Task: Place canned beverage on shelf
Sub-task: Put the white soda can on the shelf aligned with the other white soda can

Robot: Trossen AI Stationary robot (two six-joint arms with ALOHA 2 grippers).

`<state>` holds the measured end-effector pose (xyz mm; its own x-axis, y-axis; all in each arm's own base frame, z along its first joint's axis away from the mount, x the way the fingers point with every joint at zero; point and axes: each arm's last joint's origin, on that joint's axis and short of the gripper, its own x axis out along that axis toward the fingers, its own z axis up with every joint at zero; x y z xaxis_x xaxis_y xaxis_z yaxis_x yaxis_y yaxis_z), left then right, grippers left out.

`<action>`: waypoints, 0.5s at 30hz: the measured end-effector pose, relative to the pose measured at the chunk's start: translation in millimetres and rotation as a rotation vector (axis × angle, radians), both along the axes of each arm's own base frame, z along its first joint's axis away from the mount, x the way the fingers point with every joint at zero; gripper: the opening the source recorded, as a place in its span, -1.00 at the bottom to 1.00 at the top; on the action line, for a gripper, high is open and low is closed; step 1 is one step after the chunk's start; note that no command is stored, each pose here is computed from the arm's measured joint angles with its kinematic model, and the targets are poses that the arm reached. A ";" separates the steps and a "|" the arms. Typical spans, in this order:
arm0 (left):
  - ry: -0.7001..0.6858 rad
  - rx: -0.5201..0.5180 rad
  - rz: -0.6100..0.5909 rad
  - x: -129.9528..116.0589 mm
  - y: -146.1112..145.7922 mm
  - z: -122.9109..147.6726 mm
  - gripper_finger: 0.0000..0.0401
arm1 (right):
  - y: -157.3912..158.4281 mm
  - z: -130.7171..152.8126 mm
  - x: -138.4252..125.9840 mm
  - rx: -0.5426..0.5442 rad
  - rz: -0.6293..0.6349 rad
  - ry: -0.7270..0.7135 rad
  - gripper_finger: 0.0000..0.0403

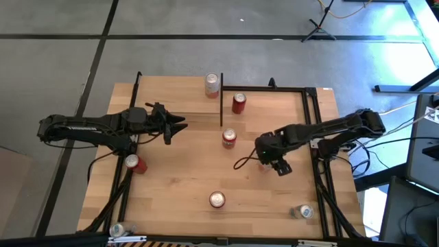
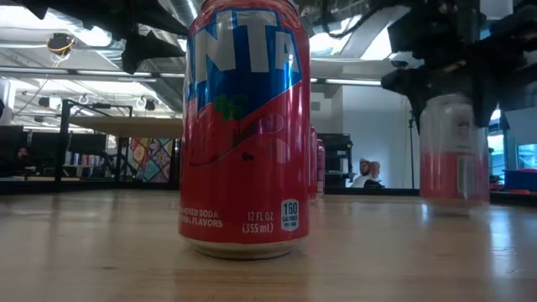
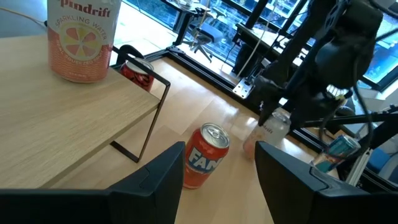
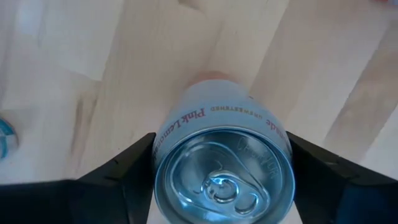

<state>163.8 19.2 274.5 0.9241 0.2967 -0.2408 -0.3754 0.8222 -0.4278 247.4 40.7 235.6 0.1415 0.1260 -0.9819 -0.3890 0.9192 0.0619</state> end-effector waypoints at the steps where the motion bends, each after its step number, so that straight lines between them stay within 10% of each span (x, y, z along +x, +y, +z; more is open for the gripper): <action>1: 0.000 0.000 0.000 0.0 0.0 0.0 -0.06 | 0.3 -2.7 1.6 0.000 -0.007 0.013 0.41; 15: 0.000 0.000 0.000 0.0 0.0 0.0 -0.06 | 1.5 10.4 14.7 0.000 -0.100 0.008 0.77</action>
